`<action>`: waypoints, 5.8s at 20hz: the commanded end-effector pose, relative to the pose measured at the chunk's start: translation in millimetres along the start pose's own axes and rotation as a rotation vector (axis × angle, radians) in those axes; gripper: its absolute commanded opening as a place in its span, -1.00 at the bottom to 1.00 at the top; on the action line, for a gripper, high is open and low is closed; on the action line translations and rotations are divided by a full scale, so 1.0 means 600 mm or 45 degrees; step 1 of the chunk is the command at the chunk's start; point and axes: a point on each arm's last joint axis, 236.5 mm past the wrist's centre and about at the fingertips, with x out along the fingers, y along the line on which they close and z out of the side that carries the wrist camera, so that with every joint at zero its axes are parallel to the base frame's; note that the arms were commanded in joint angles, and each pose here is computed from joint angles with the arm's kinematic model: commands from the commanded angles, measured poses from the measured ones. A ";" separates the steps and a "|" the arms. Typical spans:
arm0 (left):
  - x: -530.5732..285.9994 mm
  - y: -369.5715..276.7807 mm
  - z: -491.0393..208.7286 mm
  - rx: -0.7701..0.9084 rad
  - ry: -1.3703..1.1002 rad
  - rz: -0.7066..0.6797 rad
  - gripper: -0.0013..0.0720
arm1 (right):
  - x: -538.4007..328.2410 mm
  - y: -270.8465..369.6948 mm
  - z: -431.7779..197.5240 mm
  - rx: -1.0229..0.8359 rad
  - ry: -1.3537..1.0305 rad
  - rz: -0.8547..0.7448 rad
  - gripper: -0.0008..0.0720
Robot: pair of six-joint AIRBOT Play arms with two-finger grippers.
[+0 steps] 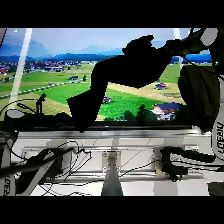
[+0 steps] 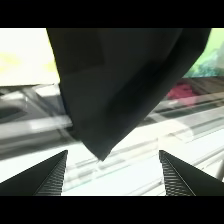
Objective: Fold the clothes and pants, and hang the long-sleeved shirts on hangers.
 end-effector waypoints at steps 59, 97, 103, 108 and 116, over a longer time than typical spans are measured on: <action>-0.351 0.420 0.158 -0.130 0.124 1.106 0.91 | -0.134 -0.134 -0.531 0.178 0.677 -0.201 0.70; -0.121 -0.157 0.437 0.353 -0.374 0.029 0.91 | 0.392 0.225 -0.201 -0.652 0.351 0.187 -0.90; -0.125 -0.155 0.454 0.348 -0.429 0.040 0.91 | 0.289 0.249 -0.119 -0.660 0.233 0.209 -0.92; -0.102 -0.184 0.444 0.393 -0.398 0.023 0.89 | 0.104 0.239 -0.109 -0.683 0.272 0.222 -0.92; 0.128 -0.313 0.424 0.480 -0.343 -0.019 0.89 | -0.070 0.163 -0.233 -0.710 0.632 0.196 -0.92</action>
